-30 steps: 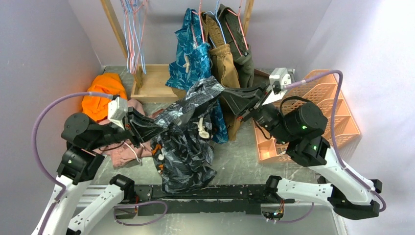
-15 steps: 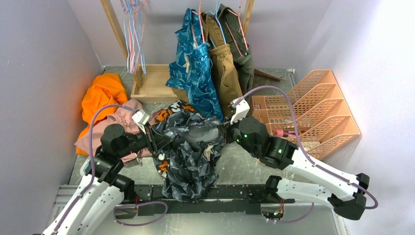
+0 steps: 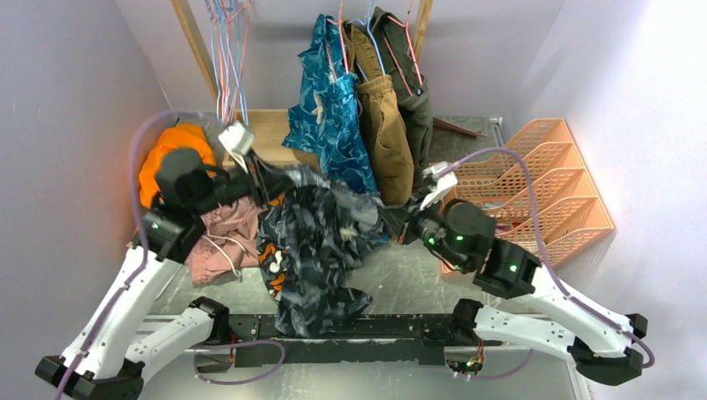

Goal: Place the shorts on the hanger
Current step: Adjust the shorts at the center of the board.

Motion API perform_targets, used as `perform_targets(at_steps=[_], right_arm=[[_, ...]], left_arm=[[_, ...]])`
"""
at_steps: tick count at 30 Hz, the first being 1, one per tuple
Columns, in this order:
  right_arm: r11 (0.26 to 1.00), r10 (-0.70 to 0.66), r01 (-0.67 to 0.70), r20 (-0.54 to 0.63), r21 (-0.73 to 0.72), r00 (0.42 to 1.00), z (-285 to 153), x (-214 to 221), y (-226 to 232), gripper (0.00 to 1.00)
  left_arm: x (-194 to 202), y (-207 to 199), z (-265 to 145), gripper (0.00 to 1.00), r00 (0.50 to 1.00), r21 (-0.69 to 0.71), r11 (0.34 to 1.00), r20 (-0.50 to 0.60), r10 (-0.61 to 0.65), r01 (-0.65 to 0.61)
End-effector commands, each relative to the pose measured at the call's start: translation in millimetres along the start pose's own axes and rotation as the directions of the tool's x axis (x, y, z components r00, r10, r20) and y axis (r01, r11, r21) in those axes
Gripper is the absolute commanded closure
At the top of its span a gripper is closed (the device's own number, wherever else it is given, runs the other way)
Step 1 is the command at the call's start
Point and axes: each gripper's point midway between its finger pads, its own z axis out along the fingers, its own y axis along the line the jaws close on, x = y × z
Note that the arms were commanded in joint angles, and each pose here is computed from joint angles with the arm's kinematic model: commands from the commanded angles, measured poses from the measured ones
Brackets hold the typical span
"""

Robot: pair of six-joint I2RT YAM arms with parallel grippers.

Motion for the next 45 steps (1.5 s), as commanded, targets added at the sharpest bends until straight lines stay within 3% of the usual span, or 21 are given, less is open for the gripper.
perform_targets(at_steps=[1, 6, 10, 12, 17, 21, 25, 29, 30, 35, 38, 45], right_arm=[[0.988, 0.047, -0.010, 0.242, -0.154, 0.969, -44.9, -99.3, 32.0, 1.00], [0.959, 0.059, 0.061, 0.405, -0.278, 0.913, -102.6, -169.5, 53.1, 1.00], [0.918, 0.087, 0.109, 0.462, -0.382, 0.882, -139.8, -195.4, 69.3, 1.00], [0.910, 0.111, 0.103, 0.475, -0.401, 0.873, -146.8, -195.7, 68.8, 1.00], [0.960, 0.116, 0.007, 0.418, -0.281, 0.901, -116.7, -162.5, 40.9, 1.00], [0.986, 0.118, -0.074, 0.317, -0.149, 0.941, -75.2, -114.2, 17.1, 1.00], [0.992, 0.120, -0.127, 0.209, 0.018, 0.970, -35.8, -55.7, -11.5, 1.00], [0.971, 0.144, -0.167, 0.141, 0.170, 0.979, -15.8, -9.1, -40.0, 1.00], [0.967, 0.150, -0.172, 0.127, 0.186, 0.980, -13.0, -0.1, -43.3, 1.00], [0.960, 0.180, -0.193, 0.081, 0.203, 0.980, -3.5, 28.4, -47.5, 1.00], [0.961, 0.186, -0.196, 0.073, 0.195, 0.980, -0.4, 33.6, -46.2, 1.00], [0.964, 0.177, -0.185, 0.056, 0.192, 0.983, 11.3, 42.0, -43.2, 1.00]], left_arm=[[-116.5, -67.9, -22.0, 0.93, 0.943, 0.148, 0.943, 0.202, 0.266, -0.298], [-167.0, -138.3, -66.4, 0.93, 0.862, 0.273, 0.844, 0.366, 0.352, -0.461], [-163.5, -169.9, -98.2, 0.93, 0.814, 0.336, 0.780, 0.461, 0.353, -0.529], [-152.2, -172.0, -102.5, 0.93, 0.822, 0.360, 0.777, 0.463, 0.332, -0.517], [-99.4, -128.9, -71.0, 0.92, 0.905, 0.351, 0.863, 0.351, 0.240, -0.364], [-31.9, -72.8, -25.8, 0.91, 0.977, 0.318, 0.939, 0.202, 0.065, -0.128], [20.7, -27.1, 6.2, 0.92, 0.993, 0.235, 0.971, 0.099, -0.063, 0.039], [56.9, 28.2, 25.7, 0.90, 0.983, -0.007, 0.984, 0.033, -0.179, 0.179], [63.6, 38.7, 27.1, 0.86, 0.980, -0.063, 0.978, 0.016, -0.200, 0.201], [89.5, 61.0, 23.6, 0.48, 0.949, -0.227, 0.931, -0.069, -0.308, 0.286], [93.4, 61.5, 10.9, 0.02, 0.938, -0.281, 0.908, -0.063, -0.341, 0.311], [95.7, 43.1, -20.6, 0.01, 0.919, -0.311, 0.878, -0.033, -0.392, 0.363]])
